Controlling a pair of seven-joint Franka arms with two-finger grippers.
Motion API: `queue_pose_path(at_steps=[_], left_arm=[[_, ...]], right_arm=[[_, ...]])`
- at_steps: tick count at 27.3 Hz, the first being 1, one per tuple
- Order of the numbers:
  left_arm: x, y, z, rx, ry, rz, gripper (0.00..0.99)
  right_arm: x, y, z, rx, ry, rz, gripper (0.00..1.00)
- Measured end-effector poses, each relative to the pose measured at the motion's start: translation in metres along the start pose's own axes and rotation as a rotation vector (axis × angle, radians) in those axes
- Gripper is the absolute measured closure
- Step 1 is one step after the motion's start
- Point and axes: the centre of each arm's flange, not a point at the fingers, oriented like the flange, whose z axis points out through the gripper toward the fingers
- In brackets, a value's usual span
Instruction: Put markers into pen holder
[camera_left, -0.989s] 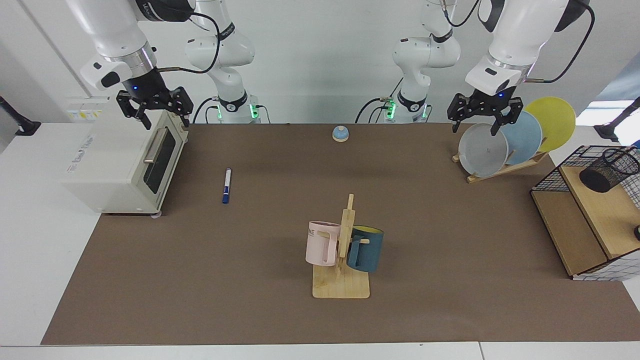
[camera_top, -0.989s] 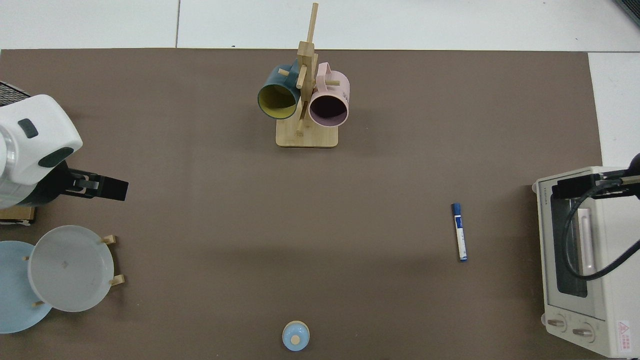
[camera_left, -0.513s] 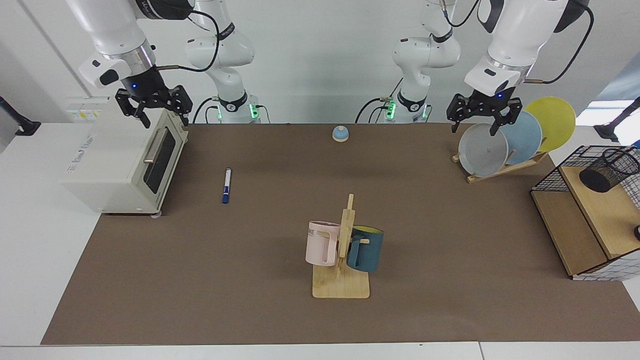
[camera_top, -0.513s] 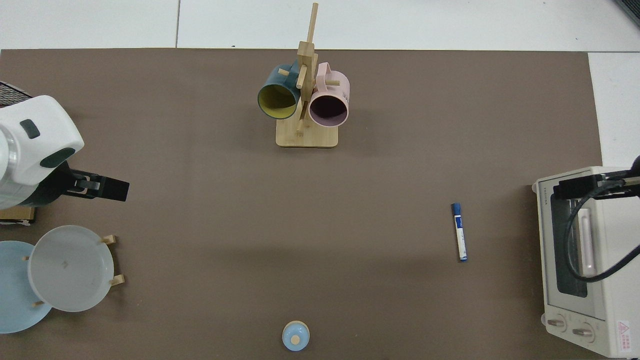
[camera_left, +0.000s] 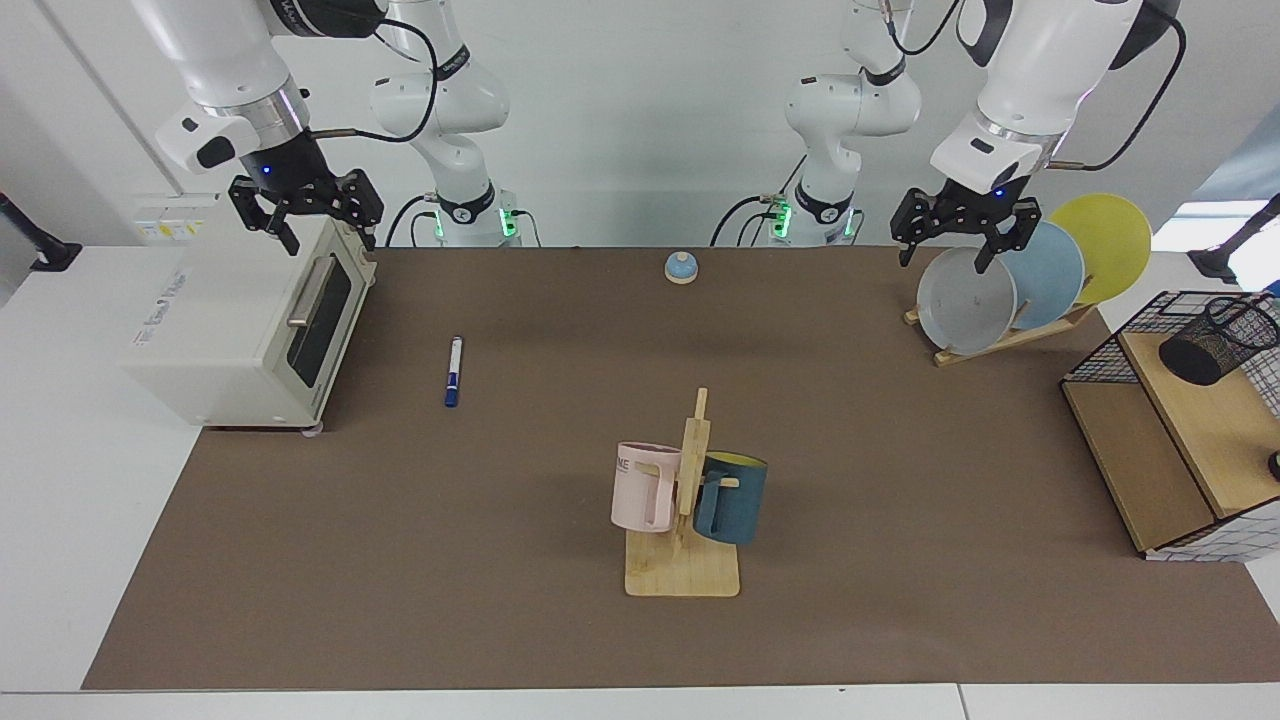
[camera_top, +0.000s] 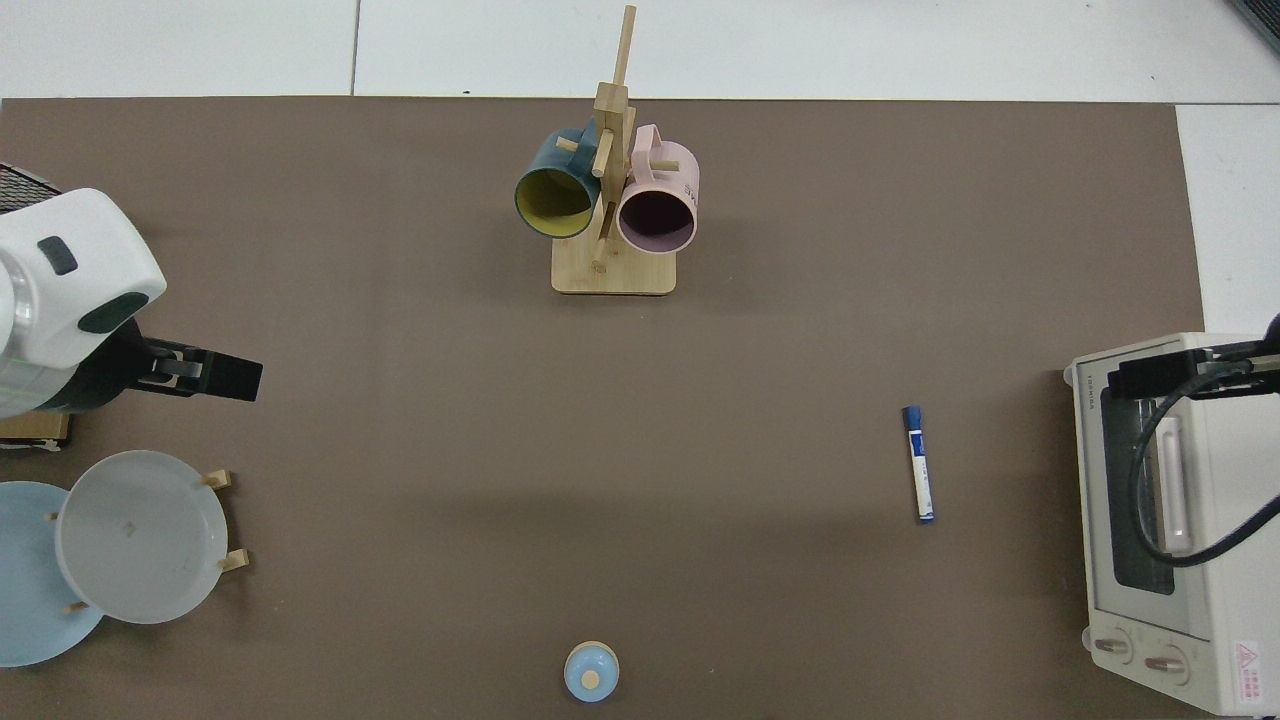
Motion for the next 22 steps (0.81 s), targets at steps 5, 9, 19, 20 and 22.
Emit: queue_pose_path(at_steps=[5,9,19,20,22], left_arm=[[0.002,-0.005,0.005,-0.007,-0.009,-0.010,0.000],[0.005,-0.007,0.010,-0.008,-0.012,-0.013,0.000],[0.009,-0.018,0.018,-0.009,-0.010,-0.021,0.000],[0.010,-0.018,0.019,-0.009,-0.009,-0.016,0.000],[0.011,-0.019,0.023,-0.008,-0.002,-0.003,0.000]], right_arm=[[0.000,0.001,0.000,0.000,0.001,0.002,0.00],[0.004,-0.001,0.006,-0.001,0.024,-0.002,0.00],[0.028,-0.022,0.111,-0.005,-0.010,-0.033,0.00],[0.030,-0.025,0.123,-0.004,-0.027,-0.036,0.00],[0.035,-0.031,0.147,0.000,-0.055,-0.033,0.00]])
